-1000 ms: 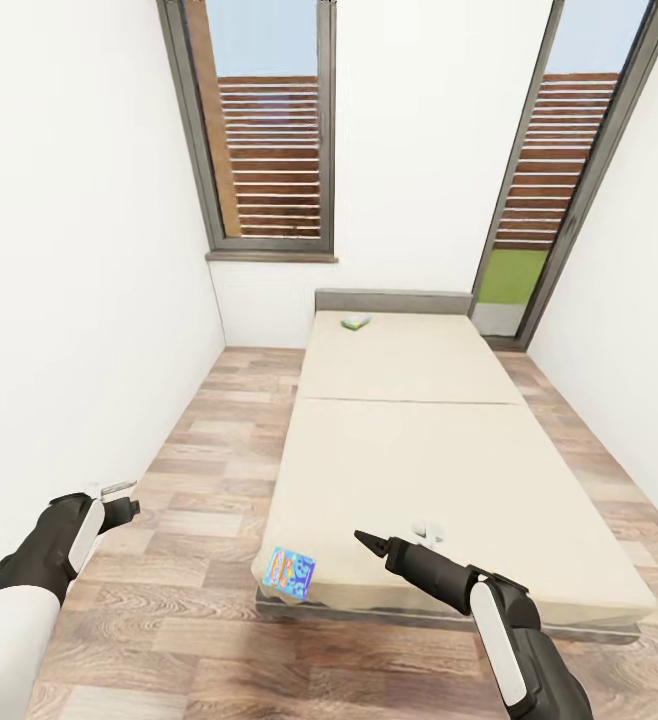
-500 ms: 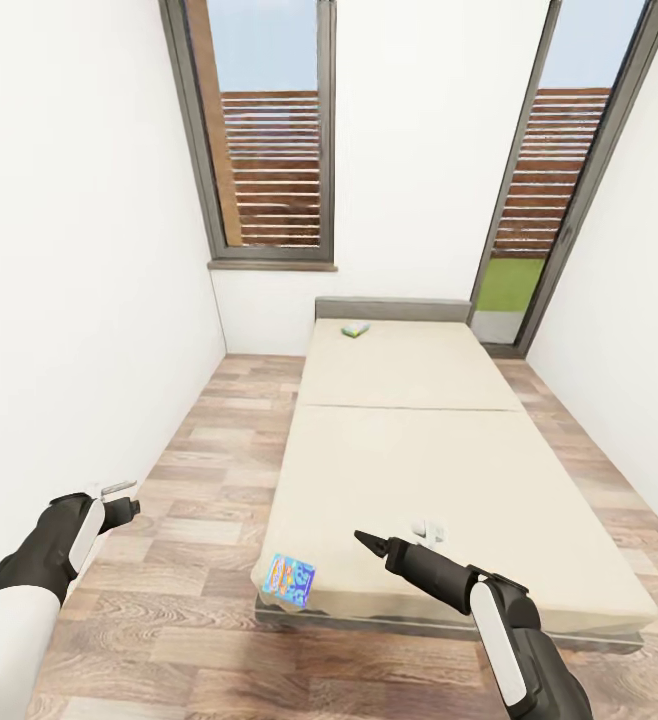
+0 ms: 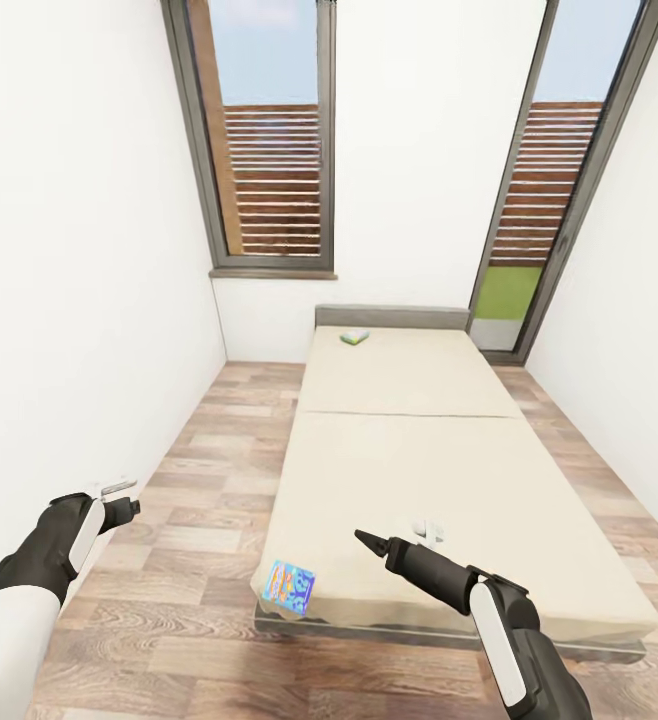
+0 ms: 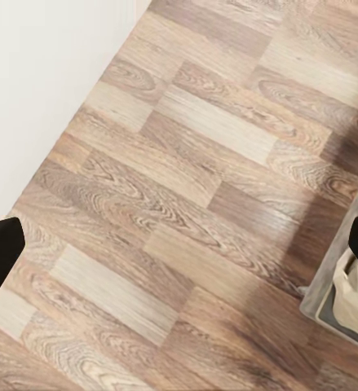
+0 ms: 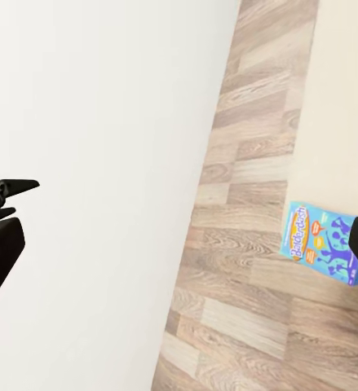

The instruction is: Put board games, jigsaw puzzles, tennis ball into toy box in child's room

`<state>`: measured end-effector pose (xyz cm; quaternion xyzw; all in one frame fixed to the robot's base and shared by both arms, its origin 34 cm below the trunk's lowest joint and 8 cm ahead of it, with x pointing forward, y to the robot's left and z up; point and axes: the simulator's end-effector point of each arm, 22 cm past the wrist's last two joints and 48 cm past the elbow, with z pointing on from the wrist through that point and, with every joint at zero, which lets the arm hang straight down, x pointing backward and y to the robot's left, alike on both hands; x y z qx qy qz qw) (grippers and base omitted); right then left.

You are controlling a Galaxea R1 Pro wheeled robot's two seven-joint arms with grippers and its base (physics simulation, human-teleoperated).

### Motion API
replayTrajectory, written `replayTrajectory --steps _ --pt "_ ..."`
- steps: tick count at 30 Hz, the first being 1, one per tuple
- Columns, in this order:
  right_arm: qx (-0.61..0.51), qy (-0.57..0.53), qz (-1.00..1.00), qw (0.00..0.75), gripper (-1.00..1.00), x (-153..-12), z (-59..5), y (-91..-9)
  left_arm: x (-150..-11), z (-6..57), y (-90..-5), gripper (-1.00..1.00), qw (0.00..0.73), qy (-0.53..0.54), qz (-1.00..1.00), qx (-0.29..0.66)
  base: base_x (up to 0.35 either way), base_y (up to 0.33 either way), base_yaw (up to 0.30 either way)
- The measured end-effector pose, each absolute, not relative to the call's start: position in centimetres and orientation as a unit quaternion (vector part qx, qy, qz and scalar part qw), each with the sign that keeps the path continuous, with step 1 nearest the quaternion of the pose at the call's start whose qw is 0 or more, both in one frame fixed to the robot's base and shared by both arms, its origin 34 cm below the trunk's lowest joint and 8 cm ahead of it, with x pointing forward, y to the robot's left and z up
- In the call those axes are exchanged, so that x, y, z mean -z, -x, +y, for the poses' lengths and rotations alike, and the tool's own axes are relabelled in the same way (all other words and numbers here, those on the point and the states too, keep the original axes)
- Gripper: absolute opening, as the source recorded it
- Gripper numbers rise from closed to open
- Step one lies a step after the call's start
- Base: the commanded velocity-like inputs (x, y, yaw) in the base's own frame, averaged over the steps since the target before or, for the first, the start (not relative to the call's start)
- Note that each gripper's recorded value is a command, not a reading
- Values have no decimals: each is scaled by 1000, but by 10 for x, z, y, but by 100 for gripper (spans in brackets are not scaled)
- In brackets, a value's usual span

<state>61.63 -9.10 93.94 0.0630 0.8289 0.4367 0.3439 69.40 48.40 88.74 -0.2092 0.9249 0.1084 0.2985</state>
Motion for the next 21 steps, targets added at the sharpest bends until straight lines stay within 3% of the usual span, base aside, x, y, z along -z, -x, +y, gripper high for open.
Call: replayTrajectory --steps 21 --pt "-438 -56 824 356 100 -955 -91 -617 -908 484 -697 100 315 211 920 -105 0 0 0"
